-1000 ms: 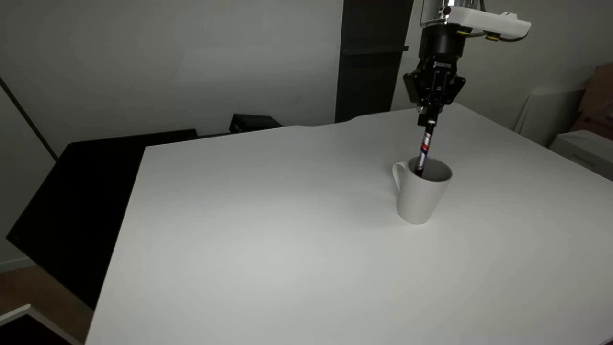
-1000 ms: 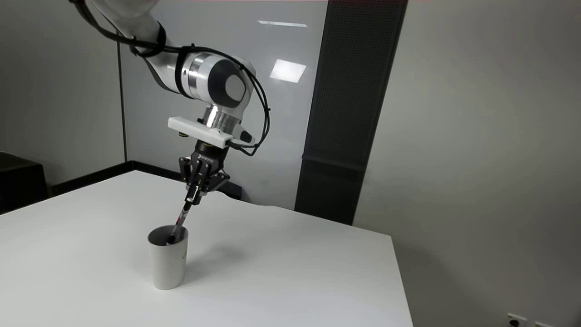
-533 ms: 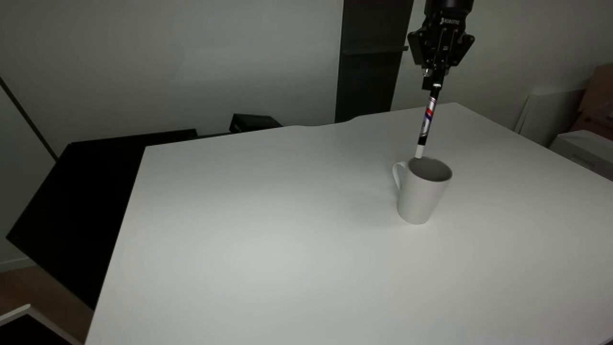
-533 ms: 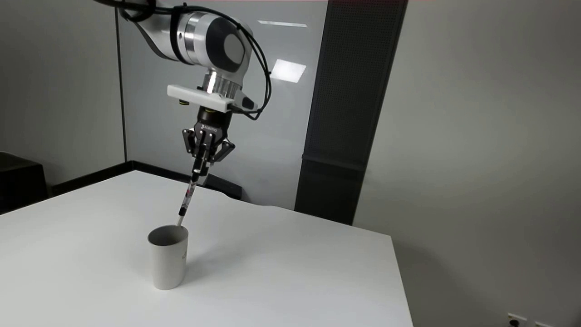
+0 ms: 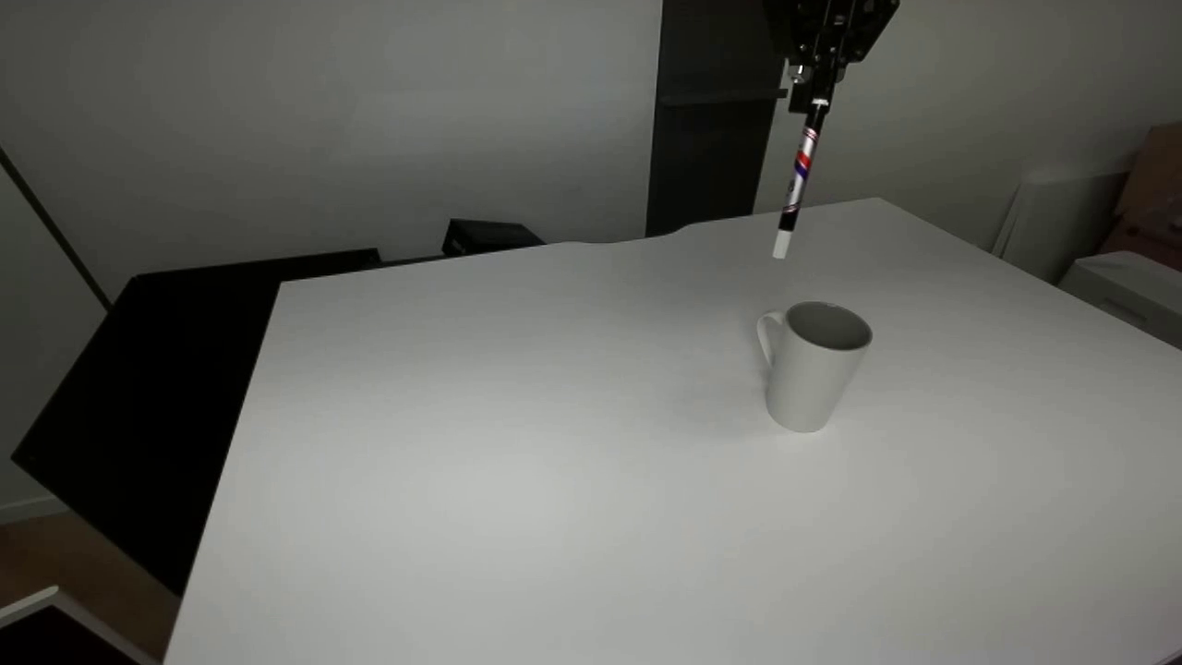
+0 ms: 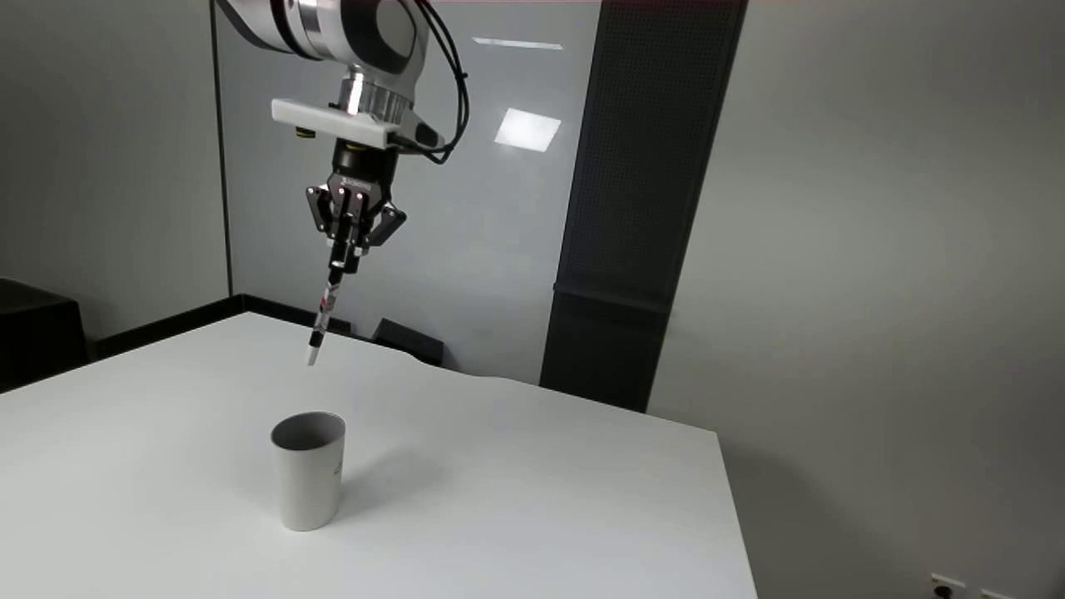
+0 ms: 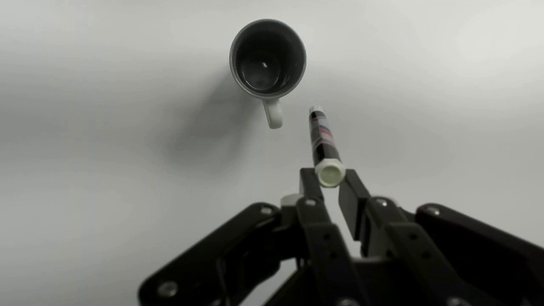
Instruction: Remove the marker from the mug and put it on the table
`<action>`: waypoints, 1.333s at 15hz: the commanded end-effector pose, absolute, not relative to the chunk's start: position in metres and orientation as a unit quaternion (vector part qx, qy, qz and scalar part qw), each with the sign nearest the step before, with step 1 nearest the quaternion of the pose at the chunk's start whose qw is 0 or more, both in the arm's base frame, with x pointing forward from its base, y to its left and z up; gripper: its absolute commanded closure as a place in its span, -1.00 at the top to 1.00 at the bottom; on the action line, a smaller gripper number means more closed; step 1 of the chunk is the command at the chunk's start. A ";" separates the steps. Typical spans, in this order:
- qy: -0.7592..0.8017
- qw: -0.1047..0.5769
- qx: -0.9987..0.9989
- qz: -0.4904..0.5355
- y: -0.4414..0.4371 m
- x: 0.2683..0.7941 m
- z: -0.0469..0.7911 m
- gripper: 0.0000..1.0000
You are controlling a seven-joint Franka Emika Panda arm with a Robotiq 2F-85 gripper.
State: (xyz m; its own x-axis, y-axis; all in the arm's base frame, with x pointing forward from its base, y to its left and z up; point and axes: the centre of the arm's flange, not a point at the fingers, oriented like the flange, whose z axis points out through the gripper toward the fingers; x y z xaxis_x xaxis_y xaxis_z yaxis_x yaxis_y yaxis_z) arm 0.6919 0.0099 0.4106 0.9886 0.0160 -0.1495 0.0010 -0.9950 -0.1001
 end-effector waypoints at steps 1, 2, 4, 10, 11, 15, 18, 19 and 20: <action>-0.012 0.046 -0.996 0.081 0.048 0.700 0.413 -0.86; -0.020 0.047 -0.995 0.085 0.059 0.699 0.410 -0.86; -0.044 0.064 -0.991 0.111 0.083 0.695 0.398 -0.86; -0.075 0.078 -0.980 0.169 0.133 0.690 0.335 -0.86; -0.071 0.071 -0.979 0.178 0.136 0.692 0.323 -0.86; -0.036 0.059 -0.967 0.244 0.137 0.704 0.275 -0.86; -0.009 0.049 -0.958 0.284 0.134 0.713 0.246 -0.86; -0.001 0.049 -0.953 0.300 0.133 0.716 0.237 -0.86; 0.007 0.047 -0.947 0.316 0.132 0.717 0.229 -0.86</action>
State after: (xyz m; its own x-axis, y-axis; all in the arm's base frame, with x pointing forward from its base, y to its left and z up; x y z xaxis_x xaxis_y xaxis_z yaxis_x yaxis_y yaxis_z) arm 0.6801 0.1266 0.2409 0.8423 0.0866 -0.5320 0.0279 -0.9927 -0.1175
